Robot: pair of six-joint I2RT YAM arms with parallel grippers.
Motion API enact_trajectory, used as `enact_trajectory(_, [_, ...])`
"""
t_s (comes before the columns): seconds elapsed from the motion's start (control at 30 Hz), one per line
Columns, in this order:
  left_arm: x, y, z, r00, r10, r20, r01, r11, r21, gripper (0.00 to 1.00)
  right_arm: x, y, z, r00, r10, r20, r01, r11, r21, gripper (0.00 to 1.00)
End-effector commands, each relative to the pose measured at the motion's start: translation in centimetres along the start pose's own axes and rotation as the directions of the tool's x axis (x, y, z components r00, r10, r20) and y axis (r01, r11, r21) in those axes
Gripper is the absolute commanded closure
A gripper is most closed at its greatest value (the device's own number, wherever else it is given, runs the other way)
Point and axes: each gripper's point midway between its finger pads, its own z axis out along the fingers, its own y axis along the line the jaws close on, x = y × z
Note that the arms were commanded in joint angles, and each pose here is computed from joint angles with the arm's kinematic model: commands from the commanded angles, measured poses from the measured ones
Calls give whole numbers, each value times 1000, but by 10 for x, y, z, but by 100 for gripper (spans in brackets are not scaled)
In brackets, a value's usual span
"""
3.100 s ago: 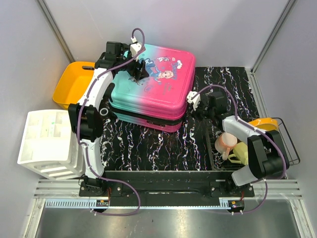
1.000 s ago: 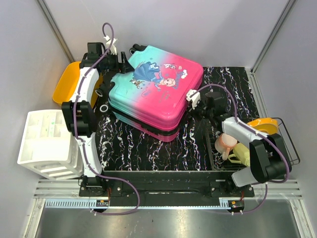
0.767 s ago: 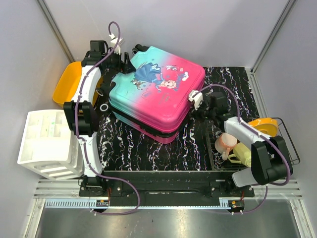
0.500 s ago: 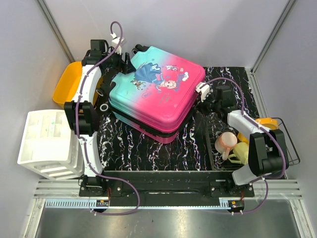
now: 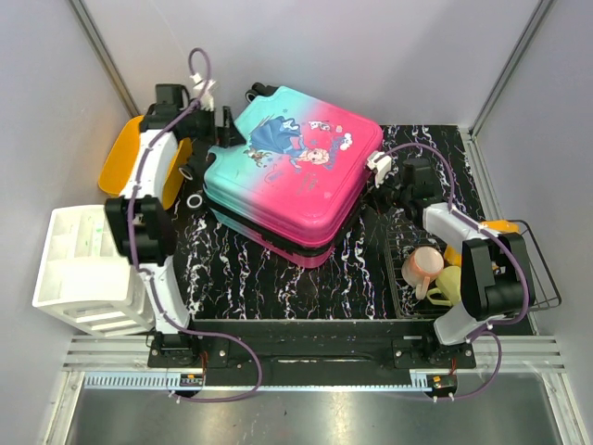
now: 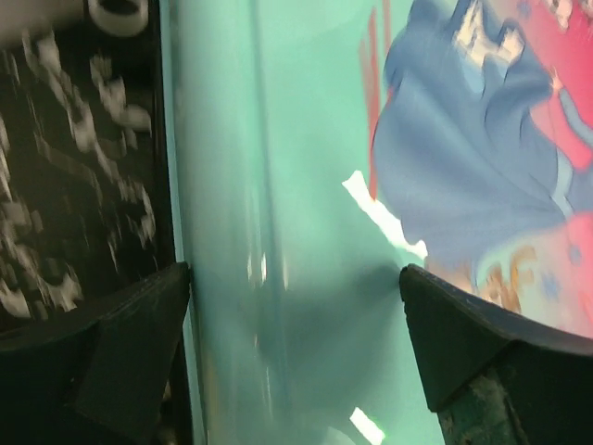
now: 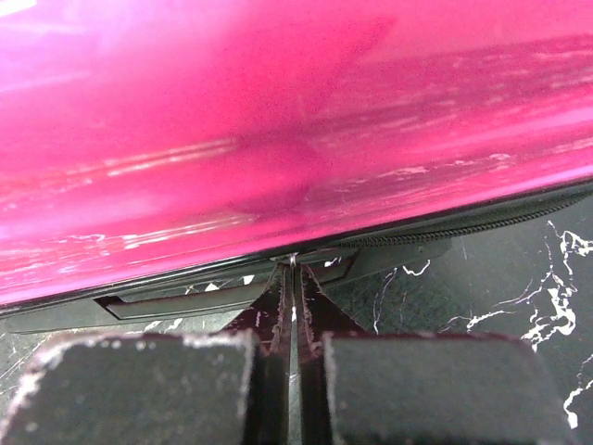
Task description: Open, take out, and arrange the luggage
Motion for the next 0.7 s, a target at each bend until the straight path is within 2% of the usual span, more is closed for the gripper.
enact_trajectory(0.0, [38, 18, -69, 921, -388, 26, 386, 905, -180, 1, -81, -26, -8, 964, -161, 210, 139, 984, 114, 100])
enact_trajectory(0.07, [41, 12, -96, 885, -452, 112, 465, 858, -216, 1, -80, -23, -10, 964, -163, 209, 142, 984, 110, 100])
enact_trajectory(0.13, [52, 16, -122, 854, -480, 198, 519, 790, -326, 1, -80, -19, -10, 964, -164, 209, 146, 984, 101, 100])
enact_trajectory(0.3, [80, 22, -152, 795, -527, 300, 604, 647, -465, 1, -83, -13, -10, 958, -189, 214, 173, 981, 92, 100])
enact_trajectory(0.33, [87, 27, -155, 768, -549, 330, 636, 594, -492, 1, -83, -11, -9, 957, -192, 216, 178, 980, 86, 100])
enact_trajectory(0.4, [94, 33, -156, 724, -590, 356, 681, 535, -500, 1, -84, -11, -8, 957, -194, 216, 179, 980, 85, 100])
enact_trajectory(0.43, [97, 38, -153, 677, -632, 378, 725, 484, -490, 1, -84, -10, -7, 957, -194, 214, 180, 980, 82, 100])
enact_trajectory(0.5, [102, 47, -149, 623, -676, 393, 767, 430, -476, 1, -84, -10, -6, 956, -200, 214, 187, 979, 79, 100])
enact_trajectory(0.53, [94, 49, -146, 592, -689, 419, 796, 417, -438, 1, -83, -9, -6, 957, -200, 210, 188, 979, 78, 100])
enact_trajectory(0.67, [77, 58, -131, 518, -717, 466, 854, 407, -324, 1, -83, -9, -7, 956, -210, 205, 198, 977, 78, 100])
